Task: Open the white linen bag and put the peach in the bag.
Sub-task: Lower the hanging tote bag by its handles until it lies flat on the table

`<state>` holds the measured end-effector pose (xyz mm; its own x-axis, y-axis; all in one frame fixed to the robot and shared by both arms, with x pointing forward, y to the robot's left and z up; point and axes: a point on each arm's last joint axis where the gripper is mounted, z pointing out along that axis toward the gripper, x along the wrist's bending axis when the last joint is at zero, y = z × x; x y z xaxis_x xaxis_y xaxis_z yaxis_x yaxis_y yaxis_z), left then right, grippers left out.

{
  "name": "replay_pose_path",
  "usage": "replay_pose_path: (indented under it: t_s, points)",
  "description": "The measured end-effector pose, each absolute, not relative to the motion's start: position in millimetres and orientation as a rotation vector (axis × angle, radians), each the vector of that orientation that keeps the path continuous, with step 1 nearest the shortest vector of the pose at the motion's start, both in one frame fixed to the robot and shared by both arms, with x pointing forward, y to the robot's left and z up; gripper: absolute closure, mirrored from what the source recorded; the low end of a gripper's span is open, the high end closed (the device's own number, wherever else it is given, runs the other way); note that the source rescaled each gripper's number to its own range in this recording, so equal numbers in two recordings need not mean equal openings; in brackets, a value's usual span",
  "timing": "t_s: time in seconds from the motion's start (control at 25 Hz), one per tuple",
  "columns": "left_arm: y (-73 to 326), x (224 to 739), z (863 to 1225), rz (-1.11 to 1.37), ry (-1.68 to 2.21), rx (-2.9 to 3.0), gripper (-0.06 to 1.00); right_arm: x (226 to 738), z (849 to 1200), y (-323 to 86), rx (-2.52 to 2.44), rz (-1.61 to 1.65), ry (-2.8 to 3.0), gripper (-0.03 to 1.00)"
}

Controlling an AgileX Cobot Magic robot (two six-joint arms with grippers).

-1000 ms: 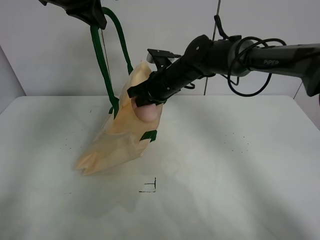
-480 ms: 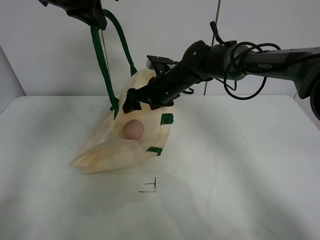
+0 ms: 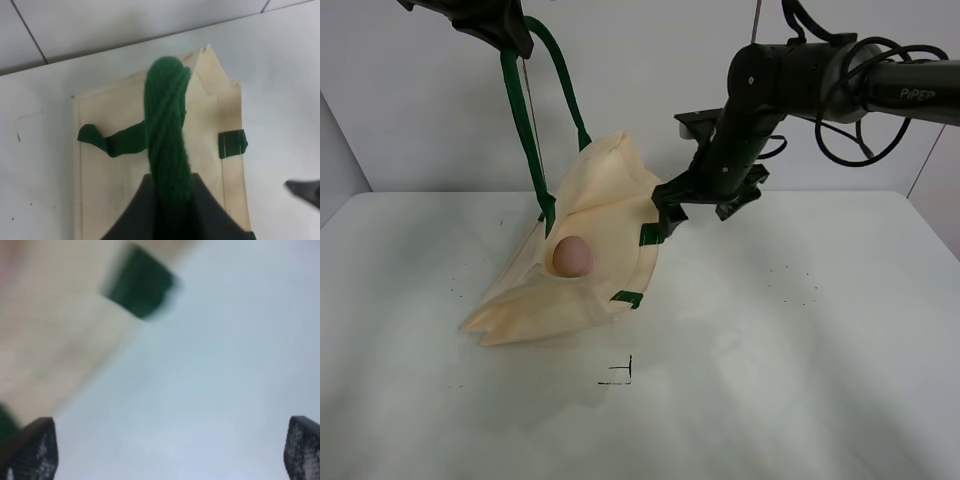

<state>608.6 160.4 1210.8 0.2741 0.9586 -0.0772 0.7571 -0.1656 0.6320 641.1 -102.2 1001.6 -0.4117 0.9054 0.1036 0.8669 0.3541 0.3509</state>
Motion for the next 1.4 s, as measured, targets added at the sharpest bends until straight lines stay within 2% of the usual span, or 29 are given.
replay_pose_path:
  t_s: [0.2, 0.48, 0.6, 0.96, 1.12, 1.4]
  points:
    - [160, 609, 1211, 0.463, 1.539, 1.983, 0.94, 659, 1000, -151, 1.787, 0.475, 2.384, -0.03]
    - [160, 609, 1211, 0.463, 1.539, 1.983, 0.94, 677, 999, -255, 2.041, 0.366, 2.170, -0.03]
    - [160, 609, 1211, 0.463, 1.539, 1.983, 0.94, 675, 999, -279, 2.109, 0.320, 2.133, -0.03]
    - [160, 609, 1211, 0.463, 1.539, 1.983, 0.94, 662, 1002, -282, 2.153, 0.198, 2.223, -0.03]
    - [160, 609, 1211, 0.463, 1.539, 1.983, 0.94, 644, 1013, -283, 2.152, 0.199, 2.223, -0.03]
    - [160, 609, 1211, 0.463, 1.539, 1.983, 0.94, 557, 1056, -285, 2.135, 0.231, 2.207, -0.03]
